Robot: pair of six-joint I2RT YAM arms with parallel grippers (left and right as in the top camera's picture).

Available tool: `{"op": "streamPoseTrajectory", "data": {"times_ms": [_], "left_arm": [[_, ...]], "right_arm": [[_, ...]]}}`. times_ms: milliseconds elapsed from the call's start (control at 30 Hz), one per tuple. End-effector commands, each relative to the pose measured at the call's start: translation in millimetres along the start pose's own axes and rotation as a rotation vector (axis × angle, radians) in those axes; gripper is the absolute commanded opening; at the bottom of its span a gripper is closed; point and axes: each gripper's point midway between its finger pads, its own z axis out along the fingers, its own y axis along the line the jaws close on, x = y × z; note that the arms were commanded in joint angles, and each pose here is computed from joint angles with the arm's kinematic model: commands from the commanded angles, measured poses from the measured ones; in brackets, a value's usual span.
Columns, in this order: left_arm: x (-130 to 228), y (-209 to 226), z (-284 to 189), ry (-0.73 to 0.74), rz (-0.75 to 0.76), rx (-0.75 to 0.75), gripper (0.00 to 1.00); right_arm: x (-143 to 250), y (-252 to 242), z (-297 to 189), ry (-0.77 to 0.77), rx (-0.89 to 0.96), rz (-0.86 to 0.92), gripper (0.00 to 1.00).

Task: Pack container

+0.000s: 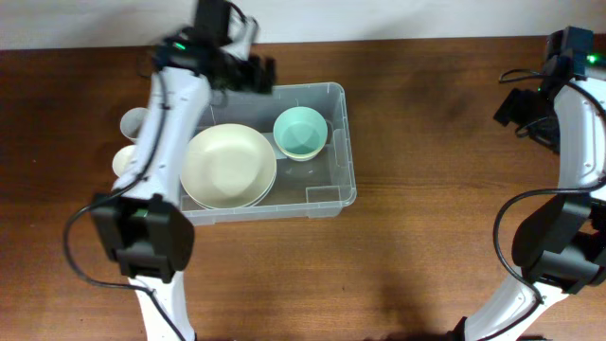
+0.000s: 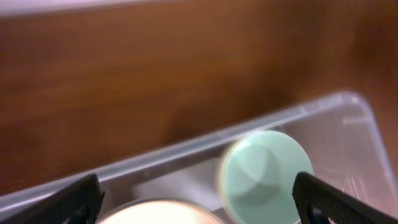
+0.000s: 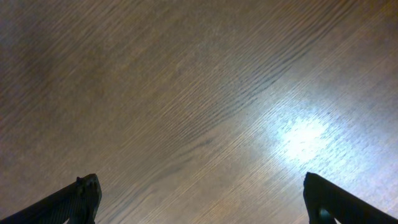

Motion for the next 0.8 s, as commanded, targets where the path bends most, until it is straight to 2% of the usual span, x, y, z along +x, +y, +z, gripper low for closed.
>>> {"op": "streamPoseTrajectory", "data": {"times_ms": [0, 67, 133, 233, 300, 467, 767], "left_arm": [[-38.9, 70.9, -96.0, -0.179, -0.070, -0.172, 1.00], [-29.0, 115.2, -116.7, -0.170, -0.141, -0.279, 0.99], [0.7, 168.8, -126.9, -0.099, -0.282, -0.391, 0.99], [59.2, 223.1, -116.7, 0.075, -0.416, -0.438, 0.99], [85.0, 241.0, -98.0, 0.151, -0.465, -0.434, 0.99], [113.6, 258.0, -56.0, 0.241, -0.497, -0.421, 0.99], [139.5, 273.3, -3.1, 0.332, -0.515, -0.405, 0.99]], "right_arm": [[-1.0, -1.0, -3.4, -0.009, -0.002, 0.011, 0.99], [-1.0, -1.0, -3.4, -0.009, -0.002, 0.011, 0.99], [-1.0, -1.0, -3.4, -0.009, -0.002, 0.011, 0.99], [-1.0, -1.0, -3.4, -0.009, -0.002, 0.011, 0.99], [-1.0, -1.0, -3.4, -0.009, -0.002, 0.011, 0.99], [-1.0, -1.0, -3.4, -0.009, -0.002, 0.011, 0.99], [-1.0, -1.0, -3.4, -0.009, -0.002, 0.011, 0.99]]}}
